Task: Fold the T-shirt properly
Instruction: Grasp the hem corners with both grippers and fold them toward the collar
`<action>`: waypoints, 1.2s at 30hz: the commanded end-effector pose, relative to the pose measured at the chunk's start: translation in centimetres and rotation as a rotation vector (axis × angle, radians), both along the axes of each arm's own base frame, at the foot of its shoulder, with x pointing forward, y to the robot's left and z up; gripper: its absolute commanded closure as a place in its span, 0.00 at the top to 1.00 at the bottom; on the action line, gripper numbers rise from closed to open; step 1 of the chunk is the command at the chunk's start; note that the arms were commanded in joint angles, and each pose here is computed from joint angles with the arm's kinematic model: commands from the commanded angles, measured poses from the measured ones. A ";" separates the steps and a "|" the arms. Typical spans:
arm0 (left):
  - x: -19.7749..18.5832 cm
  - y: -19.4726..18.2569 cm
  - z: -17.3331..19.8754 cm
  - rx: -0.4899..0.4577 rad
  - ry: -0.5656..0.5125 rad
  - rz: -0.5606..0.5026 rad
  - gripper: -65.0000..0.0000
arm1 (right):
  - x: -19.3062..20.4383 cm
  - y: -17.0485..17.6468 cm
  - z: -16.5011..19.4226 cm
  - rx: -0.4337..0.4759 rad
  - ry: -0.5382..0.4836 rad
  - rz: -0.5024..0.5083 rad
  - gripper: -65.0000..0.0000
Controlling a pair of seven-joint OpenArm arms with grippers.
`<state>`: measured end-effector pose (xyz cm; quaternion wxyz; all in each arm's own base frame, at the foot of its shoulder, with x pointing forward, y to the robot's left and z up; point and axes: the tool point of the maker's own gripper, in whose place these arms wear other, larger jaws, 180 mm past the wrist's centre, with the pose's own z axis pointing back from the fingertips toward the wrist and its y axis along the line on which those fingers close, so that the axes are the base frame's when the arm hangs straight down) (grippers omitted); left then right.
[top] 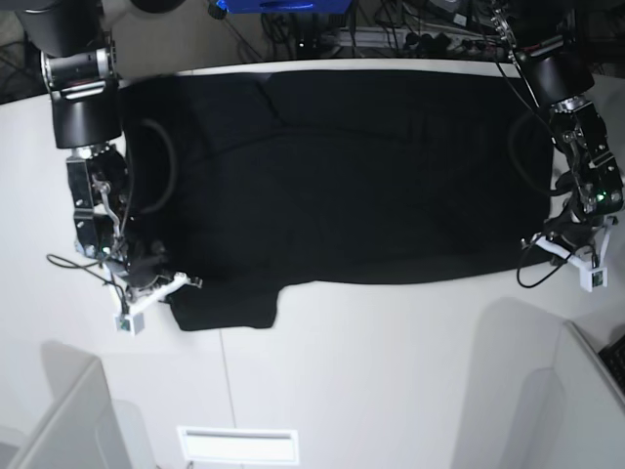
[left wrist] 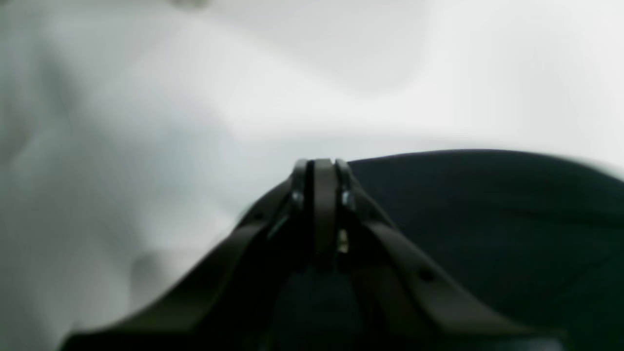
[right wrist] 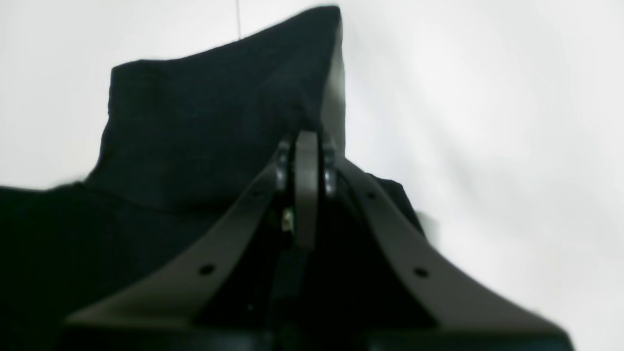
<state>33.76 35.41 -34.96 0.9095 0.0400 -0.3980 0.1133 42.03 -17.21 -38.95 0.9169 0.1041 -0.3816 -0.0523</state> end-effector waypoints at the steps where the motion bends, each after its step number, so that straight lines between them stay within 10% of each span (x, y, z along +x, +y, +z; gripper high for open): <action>1: 0.6 0.9 2.4 0.036 -0.058 -0.018 0.00 | 1.4 -1.0 2.2 0.001 -0.061 -0.019 0.00; 36: -5.8 2.0 3.9 0.159 0.015 -0.059 0.00 | -9.6 -4.4 6.7 0.130 -0.034 -0.122 0.00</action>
